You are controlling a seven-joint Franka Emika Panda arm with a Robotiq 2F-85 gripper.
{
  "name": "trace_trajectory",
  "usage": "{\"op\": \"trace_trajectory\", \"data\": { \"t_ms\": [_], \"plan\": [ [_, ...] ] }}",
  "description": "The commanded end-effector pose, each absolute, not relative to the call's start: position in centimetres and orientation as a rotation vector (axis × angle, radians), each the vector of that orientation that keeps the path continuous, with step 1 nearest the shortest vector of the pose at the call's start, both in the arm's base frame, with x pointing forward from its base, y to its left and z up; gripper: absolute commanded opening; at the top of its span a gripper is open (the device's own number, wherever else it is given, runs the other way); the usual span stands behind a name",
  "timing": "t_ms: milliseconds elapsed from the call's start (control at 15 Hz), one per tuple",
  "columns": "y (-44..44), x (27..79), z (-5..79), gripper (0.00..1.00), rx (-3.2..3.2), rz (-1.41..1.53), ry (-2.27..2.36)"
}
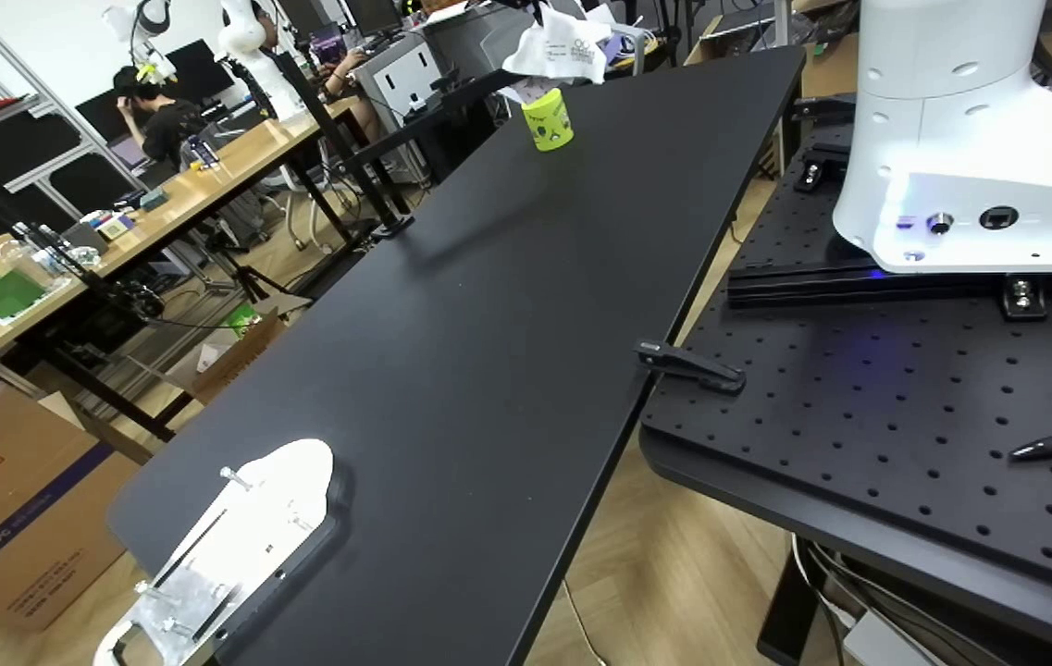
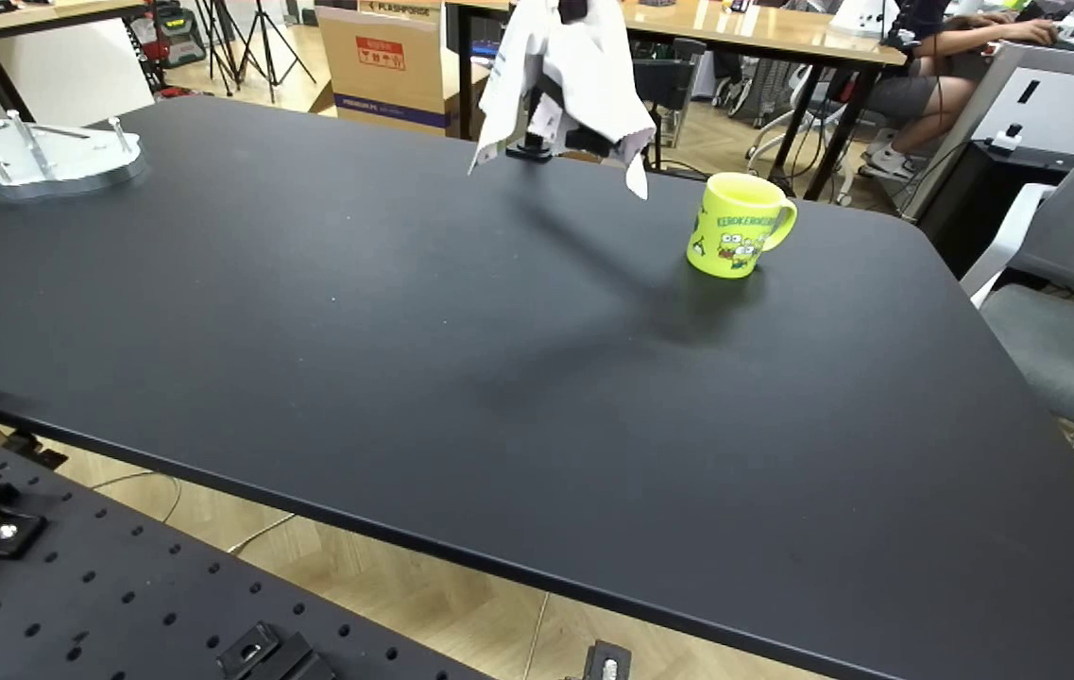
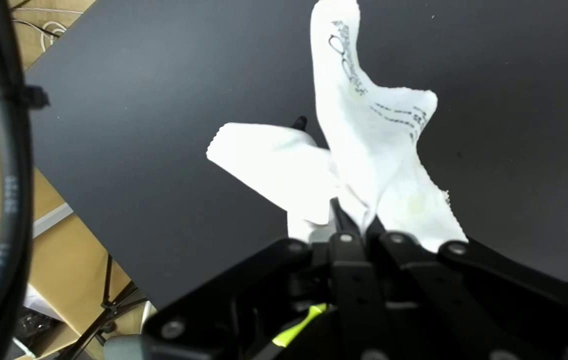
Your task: Hang the white towel on the black stand
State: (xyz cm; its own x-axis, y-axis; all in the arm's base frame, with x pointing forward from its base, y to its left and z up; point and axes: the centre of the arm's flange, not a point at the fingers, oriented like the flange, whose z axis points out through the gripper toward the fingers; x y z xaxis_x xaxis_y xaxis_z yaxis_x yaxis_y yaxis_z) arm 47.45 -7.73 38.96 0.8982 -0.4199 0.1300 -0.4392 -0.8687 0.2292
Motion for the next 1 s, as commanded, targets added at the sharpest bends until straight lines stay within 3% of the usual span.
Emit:
{"op": "trace_trajectory", "data": {
  "t_ms": [0,600,667,733,933],
  "plan": [
    [-6.9,47.6,38.1,0.01,2.831,0.076,-0.604],
    [-6.0,47.2,36.8,0.01,2.847,0.024,-0.563],
    [-6.0,47.2,36.9,0.30,2.846,0.026,-0.562],
    [-6.0,47.2,37.1,0.31,2.846,0.031,-0.558],
    [-5.7,47.1,37.7,0.51,2.843,0.054,-0.545]
  ]
}}
